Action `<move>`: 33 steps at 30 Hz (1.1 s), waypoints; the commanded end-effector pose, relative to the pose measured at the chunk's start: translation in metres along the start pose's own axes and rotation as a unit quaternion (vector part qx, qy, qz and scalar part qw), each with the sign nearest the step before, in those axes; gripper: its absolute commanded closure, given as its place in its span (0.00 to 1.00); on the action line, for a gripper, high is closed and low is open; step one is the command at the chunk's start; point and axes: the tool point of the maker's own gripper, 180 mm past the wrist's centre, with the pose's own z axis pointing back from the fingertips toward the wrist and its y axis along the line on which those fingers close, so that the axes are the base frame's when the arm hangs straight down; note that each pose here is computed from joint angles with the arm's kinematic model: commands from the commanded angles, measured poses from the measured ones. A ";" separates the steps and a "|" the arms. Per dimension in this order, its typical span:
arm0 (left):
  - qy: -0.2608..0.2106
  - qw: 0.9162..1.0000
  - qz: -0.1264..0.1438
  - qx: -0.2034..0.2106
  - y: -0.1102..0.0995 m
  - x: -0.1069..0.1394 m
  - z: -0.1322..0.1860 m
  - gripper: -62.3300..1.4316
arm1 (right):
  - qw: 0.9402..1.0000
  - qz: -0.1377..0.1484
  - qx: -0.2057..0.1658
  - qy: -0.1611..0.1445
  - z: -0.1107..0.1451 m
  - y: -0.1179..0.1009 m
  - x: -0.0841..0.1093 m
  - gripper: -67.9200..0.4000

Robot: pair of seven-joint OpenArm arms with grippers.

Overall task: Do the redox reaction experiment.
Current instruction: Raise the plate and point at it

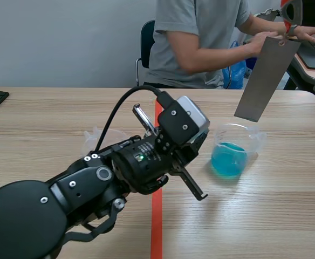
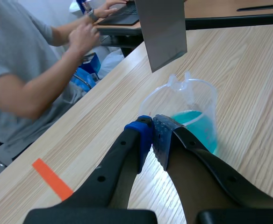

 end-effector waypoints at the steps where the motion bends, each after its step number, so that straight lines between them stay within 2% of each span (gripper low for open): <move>1: -0.030 0.999 -0.003 0.019 0.012 0.020 0.006 0.93 | 1.000 0.016 -0.004 -0.015 0.003 -0.005 0.015 0.99; 10: -0.032 0.999 -0.025 0.033 0.025 0.037 0.066 0.93 | 1.000 0.016 -0.004 -0.015 0.003 -0.005 0.015 0.99; 19: 0.008 0.998 -0.043 0.047 0.037 0.034 0.120 0.93 | 1.000 0.016 -0.004 -0.015 0.003 -0.005 0.015 0.99; 23: 0.039 0.997 -0.040 0.048 0.037 0.025 0.144 0.93 | 1.000 0.016 -0.004 -0.015 0.003 -0.005 0.015 0.99; 33: 0.120 0.990 -0.009 0.079 0.042 -0.005 0.196 0.93 | 1.000 0.016 -0.004 -0.015 0.003 -0.005 0.015 0.99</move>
